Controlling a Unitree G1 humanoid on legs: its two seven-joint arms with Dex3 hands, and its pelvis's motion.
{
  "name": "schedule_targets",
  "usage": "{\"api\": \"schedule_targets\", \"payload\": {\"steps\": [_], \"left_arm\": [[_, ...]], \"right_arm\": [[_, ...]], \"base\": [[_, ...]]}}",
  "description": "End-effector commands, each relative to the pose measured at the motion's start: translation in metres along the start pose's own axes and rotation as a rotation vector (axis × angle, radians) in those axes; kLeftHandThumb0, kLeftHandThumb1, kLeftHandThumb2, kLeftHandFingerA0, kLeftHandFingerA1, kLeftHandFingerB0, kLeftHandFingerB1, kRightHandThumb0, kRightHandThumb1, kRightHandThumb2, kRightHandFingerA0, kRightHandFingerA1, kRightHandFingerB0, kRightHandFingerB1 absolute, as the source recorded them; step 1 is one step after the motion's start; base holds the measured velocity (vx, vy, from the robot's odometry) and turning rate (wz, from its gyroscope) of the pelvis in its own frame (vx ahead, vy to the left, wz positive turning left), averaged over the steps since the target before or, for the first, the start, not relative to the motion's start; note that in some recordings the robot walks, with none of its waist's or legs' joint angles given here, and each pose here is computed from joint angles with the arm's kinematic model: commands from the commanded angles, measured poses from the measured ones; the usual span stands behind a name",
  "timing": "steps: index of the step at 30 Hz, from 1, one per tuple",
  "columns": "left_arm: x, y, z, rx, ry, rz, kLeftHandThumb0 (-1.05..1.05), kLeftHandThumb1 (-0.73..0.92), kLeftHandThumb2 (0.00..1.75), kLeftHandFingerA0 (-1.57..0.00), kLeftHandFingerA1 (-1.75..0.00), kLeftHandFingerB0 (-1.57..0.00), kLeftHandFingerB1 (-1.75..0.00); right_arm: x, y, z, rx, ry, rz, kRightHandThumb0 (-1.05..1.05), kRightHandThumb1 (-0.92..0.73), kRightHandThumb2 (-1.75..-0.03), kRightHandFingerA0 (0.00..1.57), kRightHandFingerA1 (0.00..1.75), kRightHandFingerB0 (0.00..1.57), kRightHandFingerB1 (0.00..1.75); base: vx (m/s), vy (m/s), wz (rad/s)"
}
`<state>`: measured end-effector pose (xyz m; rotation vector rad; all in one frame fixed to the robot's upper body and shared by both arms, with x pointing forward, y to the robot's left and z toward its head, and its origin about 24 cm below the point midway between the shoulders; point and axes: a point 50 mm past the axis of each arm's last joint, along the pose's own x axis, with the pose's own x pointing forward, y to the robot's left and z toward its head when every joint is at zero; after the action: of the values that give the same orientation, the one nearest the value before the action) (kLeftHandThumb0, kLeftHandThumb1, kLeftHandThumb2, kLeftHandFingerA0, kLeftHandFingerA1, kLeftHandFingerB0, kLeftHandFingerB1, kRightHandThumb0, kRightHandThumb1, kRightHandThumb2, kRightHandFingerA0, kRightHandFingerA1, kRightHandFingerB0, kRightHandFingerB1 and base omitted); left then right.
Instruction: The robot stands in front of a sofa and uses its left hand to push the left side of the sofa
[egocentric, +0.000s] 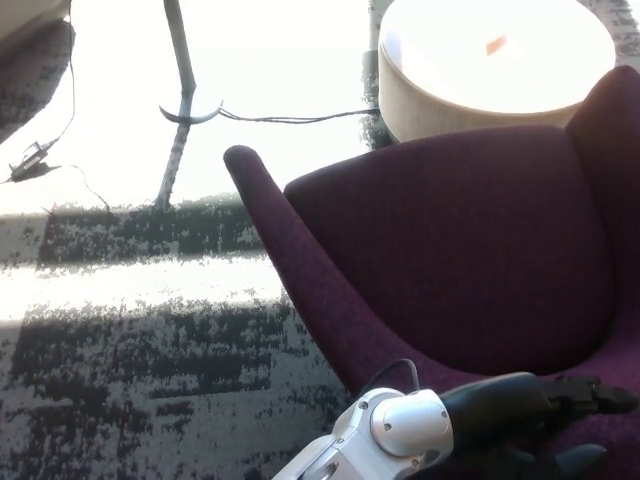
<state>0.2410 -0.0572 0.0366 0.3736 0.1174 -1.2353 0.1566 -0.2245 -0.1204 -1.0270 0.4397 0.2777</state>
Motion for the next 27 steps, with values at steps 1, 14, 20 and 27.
{"api": "schedule_targets", "payload": {"steps": [1, 14, 20, 27], "left_arm": [[-0.012, 0.01, -0.009, 0.009, 0.019, 0.014, -0.87, 0.75, 1.15, -0.04, -0.34, -0.08, -0.27], [-0.069, 0.064, -0.051, -0.006, 0.131, 0.216, -0.93, 0.92, 0.77, -0.06, -0.27, -0.1, -0.25], [-0.083, 0.07, -0.059, -0.133, 0.095, 0.227, -0.82, 0.69, 1.13, 0.0, -0.34, -0.08, -0.27], [-0.091, 0.073, -0.069, -0.119, 0.165, 0.244, -0.89, 0.73, 1.14, -0.03, -0.34, -0.09, -0.31]], "right_arm": [[-0.006, -0.002, 0.008, 0.612, 0.065, -0.123, -0.67, -0.92, -0.71, 0.67, 0.45, 0.57, 0.4], [-0.005, -0.003, -0.008, 0.49, 0.115, -0.059, -0.6, -0.76, -0.63, 0.54, 0.4, 0.56, 0.4], [-0.006, -0.003, -0.009, 0.497, 0.115, -0.054, -0.6, -0.76, -0.63, 0.53, 0.4, 0.55, 0.4], [-0.005, -0.004, -0.007, 0.505, 0.103, -0.062, -0.58, -0.73, -0.64, 0.56, 0.42, 0.54, 0.41]], "base": [[0.0, 0.0, 0.0], [0.0, 0.0, 0.0], [0.0, 0.0, 0.0], [0.0, 0.0, 0.0]]}}
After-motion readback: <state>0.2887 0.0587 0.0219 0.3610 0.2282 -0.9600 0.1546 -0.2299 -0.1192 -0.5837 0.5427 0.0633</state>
